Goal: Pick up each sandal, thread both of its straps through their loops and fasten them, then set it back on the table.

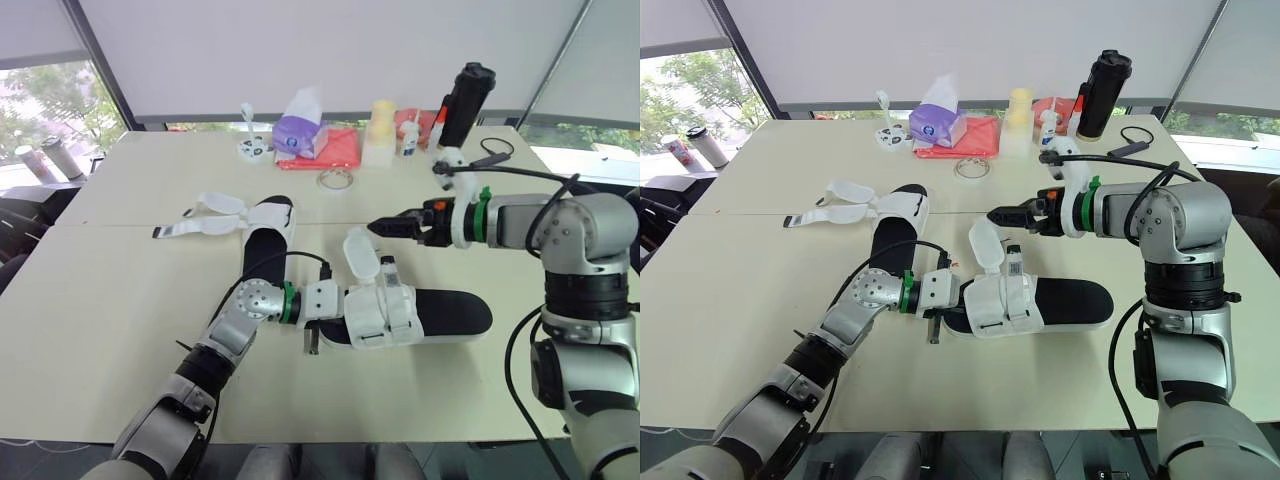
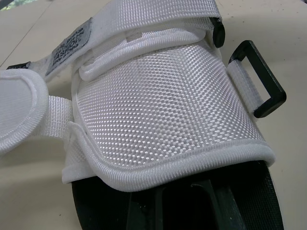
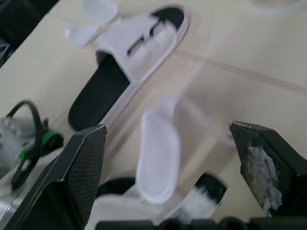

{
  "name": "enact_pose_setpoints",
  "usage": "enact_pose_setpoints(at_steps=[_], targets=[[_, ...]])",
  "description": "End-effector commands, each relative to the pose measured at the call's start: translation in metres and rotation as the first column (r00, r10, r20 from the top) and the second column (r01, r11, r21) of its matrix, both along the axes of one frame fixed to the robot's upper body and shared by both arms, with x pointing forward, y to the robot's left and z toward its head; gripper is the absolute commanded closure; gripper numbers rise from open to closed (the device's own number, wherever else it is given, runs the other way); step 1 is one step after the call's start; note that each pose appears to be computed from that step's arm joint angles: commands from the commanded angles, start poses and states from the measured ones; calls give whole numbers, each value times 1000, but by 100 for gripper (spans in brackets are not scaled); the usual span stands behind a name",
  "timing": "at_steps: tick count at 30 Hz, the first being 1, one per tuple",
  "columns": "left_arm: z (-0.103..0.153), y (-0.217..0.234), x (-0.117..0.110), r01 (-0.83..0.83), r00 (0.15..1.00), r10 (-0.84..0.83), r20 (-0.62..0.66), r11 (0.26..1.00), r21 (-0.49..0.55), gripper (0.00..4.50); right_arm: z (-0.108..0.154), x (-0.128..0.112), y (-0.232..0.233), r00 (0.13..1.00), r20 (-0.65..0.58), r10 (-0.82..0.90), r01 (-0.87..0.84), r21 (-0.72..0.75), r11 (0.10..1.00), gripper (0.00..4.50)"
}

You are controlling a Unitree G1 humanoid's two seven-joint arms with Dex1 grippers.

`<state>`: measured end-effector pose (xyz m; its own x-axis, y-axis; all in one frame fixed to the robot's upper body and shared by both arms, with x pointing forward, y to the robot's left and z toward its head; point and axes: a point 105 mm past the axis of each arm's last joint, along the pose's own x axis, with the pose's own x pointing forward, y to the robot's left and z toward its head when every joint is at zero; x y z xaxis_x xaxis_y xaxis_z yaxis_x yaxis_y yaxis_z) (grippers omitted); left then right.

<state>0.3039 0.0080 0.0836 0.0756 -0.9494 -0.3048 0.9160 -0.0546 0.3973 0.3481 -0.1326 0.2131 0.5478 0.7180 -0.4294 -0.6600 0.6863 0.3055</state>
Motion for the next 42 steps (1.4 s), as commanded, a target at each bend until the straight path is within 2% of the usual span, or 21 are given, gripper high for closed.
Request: enact_pose_setpoints(at_steps=[1,5,10,20,26,32,42], targets=[[-29,11,-2,-30,997,38,-74,994,101,450,-5,-8,12,997,-17,75,-75,-8,997,15],[-29,11,-2,-35,997,42,-70,994,101,450,-25,-14,24,987,-67,148,-151,-39,988,15],[-29,11,-2,-35,997,43,-70,994,103,450,-39,-8,31,981,-94,172,-178,-51,983,15],[-30,11,-2,-43,996,51,-71,994,99,450,-43,1,53,963,-131,235,-231,40,972,15],[-30,10,-2,-47,996,53,-68,994,98,450,-39,9,62,959,-140,247,-232,112,966,15],[-30,9,-1,-53,996,59,-64,994,92,450,-17,24,74,964,-112,241,-207,252,945,15],[-29,9,-1,-55,996,61,-60,994,90,450,-7,34,73,972,-105,208,-168,303,938,15]])
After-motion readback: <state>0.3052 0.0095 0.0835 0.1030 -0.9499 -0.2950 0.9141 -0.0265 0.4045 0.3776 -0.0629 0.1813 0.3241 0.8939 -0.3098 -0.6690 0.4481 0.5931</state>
